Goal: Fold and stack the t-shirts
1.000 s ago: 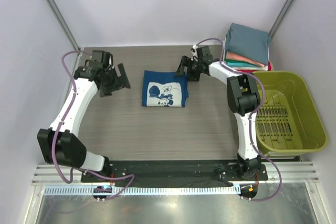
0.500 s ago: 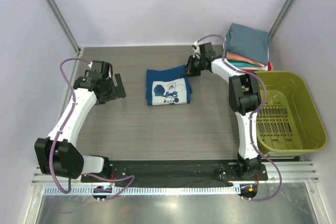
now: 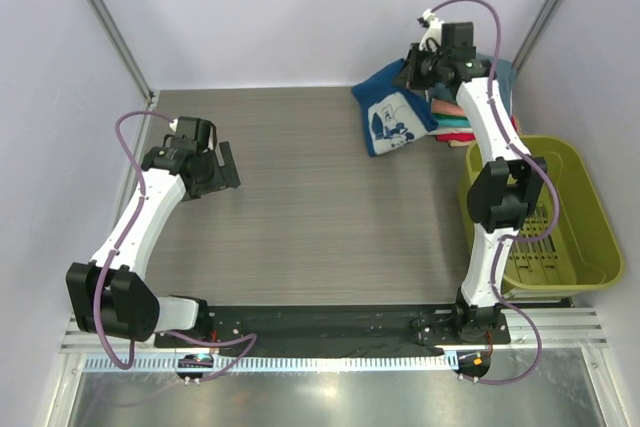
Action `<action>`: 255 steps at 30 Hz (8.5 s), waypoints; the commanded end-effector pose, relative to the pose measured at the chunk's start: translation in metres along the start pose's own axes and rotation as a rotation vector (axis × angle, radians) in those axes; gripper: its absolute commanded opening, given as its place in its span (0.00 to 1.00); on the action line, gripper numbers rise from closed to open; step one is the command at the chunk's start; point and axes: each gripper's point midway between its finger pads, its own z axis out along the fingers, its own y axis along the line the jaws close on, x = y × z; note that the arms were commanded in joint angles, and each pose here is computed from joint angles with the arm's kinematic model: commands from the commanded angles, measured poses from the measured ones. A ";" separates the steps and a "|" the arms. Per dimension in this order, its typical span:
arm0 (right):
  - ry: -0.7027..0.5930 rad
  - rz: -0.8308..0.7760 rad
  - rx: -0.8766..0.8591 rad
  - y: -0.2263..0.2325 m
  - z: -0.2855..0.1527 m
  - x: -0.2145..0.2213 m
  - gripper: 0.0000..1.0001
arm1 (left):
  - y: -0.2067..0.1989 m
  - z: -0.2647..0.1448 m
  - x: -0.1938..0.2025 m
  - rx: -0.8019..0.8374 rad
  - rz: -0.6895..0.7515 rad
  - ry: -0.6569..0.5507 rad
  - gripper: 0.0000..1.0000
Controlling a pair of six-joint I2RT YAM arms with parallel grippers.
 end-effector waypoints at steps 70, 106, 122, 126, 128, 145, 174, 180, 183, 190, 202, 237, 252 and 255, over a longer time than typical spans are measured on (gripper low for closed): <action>-0.611 -0.307 -0.123 -0.153 -0.146 -0.187 0.01 | -0.001 0.033 0.013 -0.088 0.090 0.084 0.87; -0.604 0.559 0.353 -0.265 -0.149 -0.029 0.95 | -0.021 0.018 0.014 0.016 0.094 0.069 0.86; -0.565 0.513 0.284 -0.224 -0.145 -0.032 0.94 | -0.023 0.010 0.013 0.025 0.109 0.037 0.86; -0.514 0.517 0.264 -0.221 -0.128 -0.027 0.91 | -0.023 0.011 0.013 0.020 0.112 0.041 0.86; -0.482 0.527 0.255 -0.220 -0.118 -0.020 0.89 | -0.022 0.010 0.013 0.018 0.109 0.039 0.86; -0.409 0.511 0.417 -0.217 -0.130 -0.004 0.80 | -0.023 0.009 0.012 0.020 0.113 0.035 0.86; -0.315 0.555 0.443 -0.225 -0.104 0.020 0.41 | -0.021 0.008 0.011 0.012 0.113 0.028 0.86; -0.358 0.525 0.459 -0.216 -0.123 0.003 0.23 | -0.021 0.009 0.012 0.012 0.115 0.031 0.86; -0.377 0.523 0.469 -0.218 -0.130 -0.006 0.15 | -0.021 0.009 0.011 0.010 0.113 0.028 0.86; -0.424 0.505 0.521 -0.242 -0.149 -0.034 0.01 | -0.020 0.010 0.012 0.009 0.114 0.035 0.86; -0.336 0.561 0.567 -0.289 -0.136 -0.004 0.04 | -0.020 0.011 0.012 0.004 0.115 0.037 0.86; -0.493 0.243 0.184 0.001 -0.156 0.004 0.74 | -0.026 -0.009 -0.001 0.062 0.096 -0.054 0.85; -0.250 0.322 -0.118 0.061 -0.122 0.162 0.82 | -0.010 -0.050 -0.044 0.045 0.039 -0.372 0.88; -0.259 0.334 -0.151 0.068 -0.124 0.163 0.83 | 0.007 -0.066 -0.057 0.028 0.019 -0.594 0.92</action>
